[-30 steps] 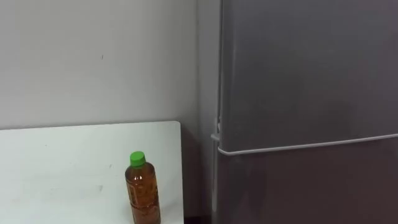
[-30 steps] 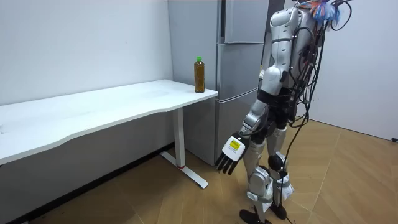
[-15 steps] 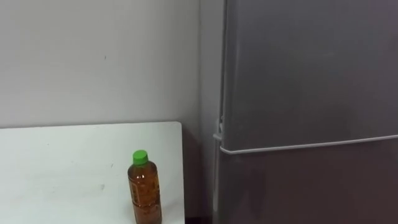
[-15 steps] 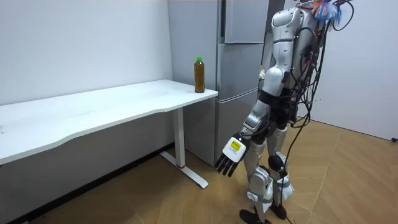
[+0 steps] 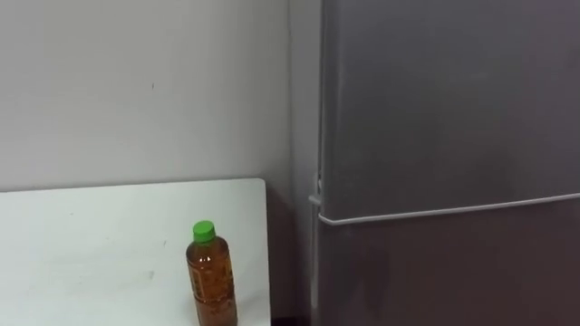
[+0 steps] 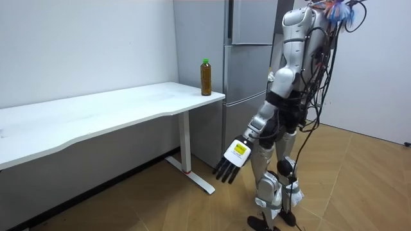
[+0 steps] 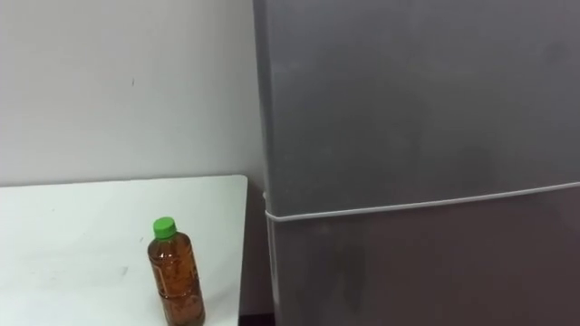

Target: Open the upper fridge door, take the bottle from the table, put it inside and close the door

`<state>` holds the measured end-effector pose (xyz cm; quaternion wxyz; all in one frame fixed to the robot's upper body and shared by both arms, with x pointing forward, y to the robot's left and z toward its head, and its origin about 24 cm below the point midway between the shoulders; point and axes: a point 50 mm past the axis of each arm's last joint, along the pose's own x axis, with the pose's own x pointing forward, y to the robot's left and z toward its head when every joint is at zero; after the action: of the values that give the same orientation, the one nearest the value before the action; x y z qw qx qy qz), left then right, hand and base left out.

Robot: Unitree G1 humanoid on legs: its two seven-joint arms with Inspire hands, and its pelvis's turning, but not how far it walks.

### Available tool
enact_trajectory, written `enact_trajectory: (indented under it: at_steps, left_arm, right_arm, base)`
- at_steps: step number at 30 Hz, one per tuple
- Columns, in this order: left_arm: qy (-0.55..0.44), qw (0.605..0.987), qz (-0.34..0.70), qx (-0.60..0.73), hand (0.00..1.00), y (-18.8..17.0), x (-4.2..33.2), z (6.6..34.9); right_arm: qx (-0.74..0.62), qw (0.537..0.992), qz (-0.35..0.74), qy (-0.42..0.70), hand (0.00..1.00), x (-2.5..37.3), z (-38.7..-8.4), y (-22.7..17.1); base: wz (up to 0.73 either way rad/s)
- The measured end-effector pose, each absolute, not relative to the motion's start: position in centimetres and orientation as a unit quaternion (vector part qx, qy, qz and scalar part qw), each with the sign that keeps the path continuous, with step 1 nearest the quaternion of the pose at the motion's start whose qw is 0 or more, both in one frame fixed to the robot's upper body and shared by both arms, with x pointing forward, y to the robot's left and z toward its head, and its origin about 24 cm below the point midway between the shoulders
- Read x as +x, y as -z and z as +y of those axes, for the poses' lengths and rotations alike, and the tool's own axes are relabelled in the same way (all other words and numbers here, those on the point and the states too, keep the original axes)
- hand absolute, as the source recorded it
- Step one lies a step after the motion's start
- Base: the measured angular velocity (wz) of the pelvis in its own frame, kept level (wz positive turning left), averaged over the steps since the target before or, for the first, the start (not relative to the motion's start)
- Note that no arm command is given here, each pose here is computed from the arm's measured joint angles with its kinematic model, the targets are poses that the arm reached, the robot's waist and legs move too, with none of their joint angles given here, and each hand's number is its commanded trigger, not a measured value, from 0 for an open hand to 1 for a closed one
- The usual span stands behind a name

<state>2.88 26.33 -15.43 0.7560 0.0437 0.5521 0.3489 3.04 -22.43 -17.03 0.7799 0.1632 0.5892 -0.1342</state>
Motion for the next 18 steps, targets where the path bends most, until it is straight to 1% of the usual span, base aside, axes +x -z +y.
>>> enact_trajectory:
  at_steps: [7,12,14,18]
  left_arm:
    - [-0.457,0.757,0.466,-0.001,0.00,13.6,5.1,28.8]
    - [-0.515,0.760,0.393,-0.050,0.00,11.9,7.5,29.7]
    - [-0.529,0.765,0.362,-0.056,0.00,11.0,8.6,30.1]
    - [-0.540,0.791,0.282,-0.053,0.00,8.2,11.3,31.3]
  right_arm:
    - [0.162,0.783,0.585,0.136,0.00,2.8,-23.6,16.7]
    - [0.152,0.792,0.577,0.130,0.00,3.2,-23.7,16.6]
    - [0.150,0.795,0.574,0.128,0.00,3.4,-23.7,16.5]
    - [0.142,0.804,0.564,0.124,0.00,3.3,-24.0,16.3]
  base:
    - [0.02]
    - [0.02]
    - [-0.02]
    - [0.00]
